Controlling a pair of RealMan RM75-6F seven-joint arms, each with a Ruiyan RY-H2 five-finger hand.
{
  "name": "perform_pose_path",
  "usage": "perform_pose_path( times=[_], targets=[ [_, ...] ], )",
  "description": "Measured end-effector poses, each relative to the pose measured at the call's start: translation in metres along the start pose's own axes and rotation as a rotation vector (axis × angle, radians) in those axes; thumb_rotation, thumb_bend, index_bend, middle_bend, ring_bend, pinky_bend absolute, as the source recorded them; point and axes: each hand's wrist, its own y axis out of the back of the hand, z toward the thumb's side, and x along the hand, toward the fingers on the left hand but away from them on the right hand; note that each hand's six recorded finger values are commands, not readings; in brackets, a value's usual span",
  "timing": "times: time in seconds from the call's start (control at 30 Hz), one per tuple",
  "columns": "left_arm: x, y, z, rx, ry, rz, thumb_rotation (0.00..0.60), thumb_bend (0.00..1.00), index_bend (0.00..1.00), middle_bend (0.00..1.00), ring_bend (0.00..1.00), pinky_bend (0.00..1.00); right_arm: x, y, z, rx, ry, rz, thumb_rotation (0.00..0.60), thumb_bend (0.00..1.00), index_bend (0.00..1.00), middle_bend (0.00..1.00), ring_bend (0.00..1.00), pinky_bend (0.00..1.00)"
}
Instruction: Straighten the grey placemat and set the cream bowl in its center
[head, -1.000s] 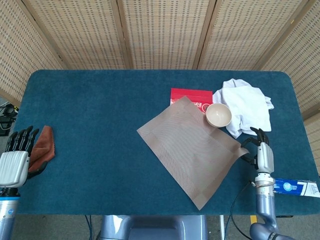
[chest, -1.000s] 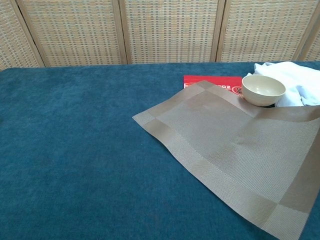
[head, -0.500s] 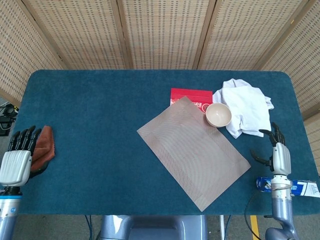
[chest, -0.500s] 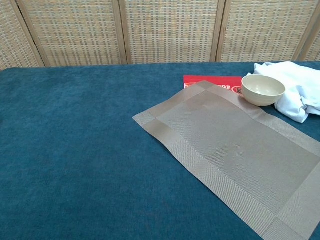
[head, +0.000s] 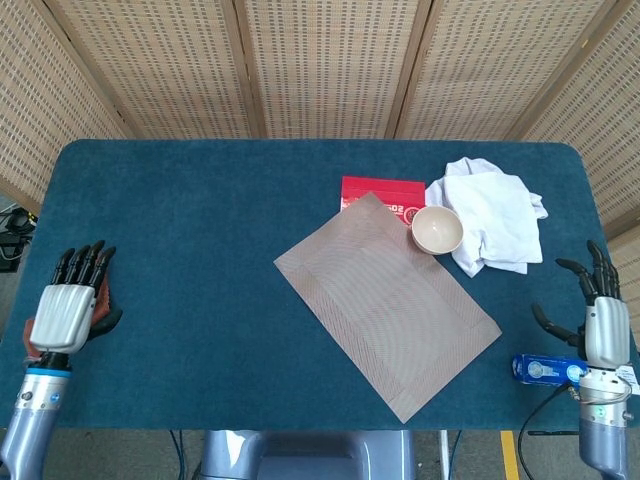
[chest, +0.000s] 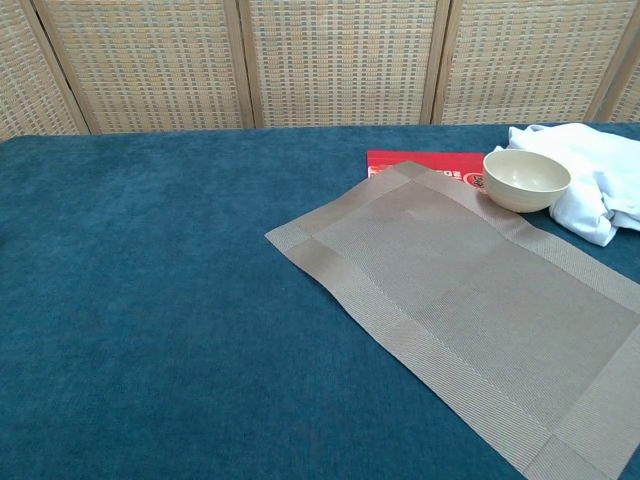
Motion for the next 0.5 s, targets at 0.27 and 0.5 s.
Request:
perform_pose_path(
  times=[0.27,0.5],
  targets=[
    [0.056,-0.003,0.05,0.047,-0.124,0.0,0.6,0.15,0.03,0.0,0.0,0.0,-0.011,0.009,-0.005,0.0,-0.01,-0.023,0.6,0.39,0.27,0.02,0.0,0.0],
    [0.1,-0.023,0.099,0.102,-0.214,-0.018,0.6,0.12,0.05,0.0,0.0,0.0,-0.014,0.015,-0.009,-0.022,-0.025,-0.042,0.6,0.39,0.27,0.02,0.0,0.0]
  ],
)
